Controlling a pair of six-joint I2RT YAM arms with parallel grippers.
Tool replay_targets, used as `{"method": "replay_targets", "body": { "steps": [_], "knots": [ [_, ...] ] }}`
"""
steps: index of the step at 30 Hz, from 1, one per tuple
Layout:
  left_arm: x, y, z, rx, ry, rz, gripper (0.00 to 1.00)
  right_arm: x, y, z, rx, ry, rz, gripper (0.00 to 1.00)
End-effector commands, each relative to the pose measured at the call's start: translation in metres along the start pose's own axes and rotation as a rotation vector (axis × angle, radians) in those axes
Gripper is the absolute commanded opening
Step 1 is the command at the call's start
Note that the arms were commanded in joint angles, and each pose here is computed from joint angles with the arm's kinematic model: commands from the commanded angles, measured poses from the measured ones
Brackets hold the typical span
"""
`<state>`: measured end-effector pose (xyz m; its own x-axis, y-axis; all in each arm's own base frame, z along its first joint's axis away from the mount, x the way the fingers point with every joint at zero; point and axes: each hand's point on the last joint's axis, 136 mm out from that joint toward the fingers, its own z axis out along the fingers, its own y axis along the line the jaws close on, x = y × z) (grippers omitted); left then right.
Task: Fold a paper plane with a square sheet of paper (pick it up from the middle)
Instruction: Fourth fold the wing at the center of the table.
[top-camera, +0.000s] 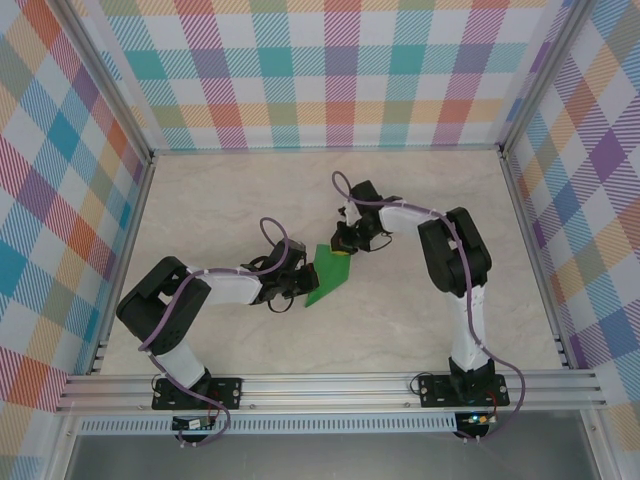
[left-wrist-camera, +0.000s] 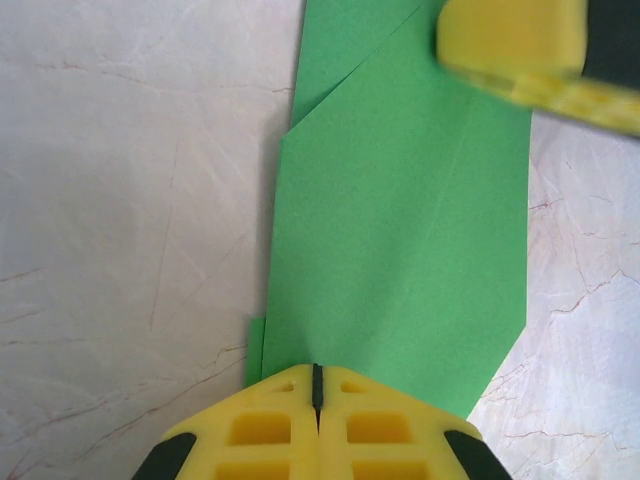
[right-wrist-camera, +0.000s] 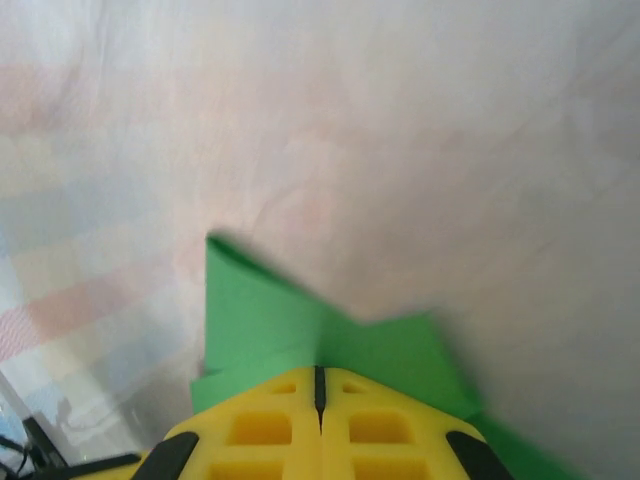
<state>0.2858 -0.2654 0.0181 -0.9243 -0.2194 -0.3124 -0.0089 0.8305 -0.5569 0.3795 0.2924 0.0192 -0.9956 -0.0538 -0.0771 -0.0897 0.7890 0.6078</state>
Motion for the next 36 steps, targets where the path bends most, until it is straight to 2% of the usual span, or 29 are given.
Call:
{"method": "replay_targets", "body": {
  "steps": [1, 4, 8, 18, 25, 32, 36],
  "knots": [
    [0.059, 0.068, -0.002, -0.221, 0.205, -0.035, 0.00, -0.031, -0.030, -0.009, 0.090, -0.080, 0.011, 0.01],
    [0.058, 0.066, -0.002, -0.218, 0.206, -0.028, 0.00, -0.045, -0.021, -0.029, 0.058, -0.123, 0.014, 0.01],
    [0.055, 0.064, -0.002, -0.220, 0.203, -0.008, 0.00, -0.045, 0.015, -0.056, -0.045, -0.162, -0.035, 0.02],
    [0.043, 0.050, -0.004, -0.179, 0.214, 0.141, 0.00, 0.034, 0.054, -0.031, -0.122, -0.058, -0.085, 0.03],
    [0.042, 0.046, -0.004, -0.162, 0.214, 0.136, 0.00, 0.076, 0.048, 0.007, -0.112, 0.061, -0.052, 0.02],
    [0.044, 0.049, -0.004, -0.173, 0.214, 0.111, 0.00, 0.083, 0.029, 0.022, -0.072, 0.098, -0.052, 0.00],
    [0.048, 0.055, -0.005, -0.199, 0.228, 0.102, 0.00, 0.074, 0.016, 0.026, -0.014, 0.083, -0.040, 0.00]
  ]
}}
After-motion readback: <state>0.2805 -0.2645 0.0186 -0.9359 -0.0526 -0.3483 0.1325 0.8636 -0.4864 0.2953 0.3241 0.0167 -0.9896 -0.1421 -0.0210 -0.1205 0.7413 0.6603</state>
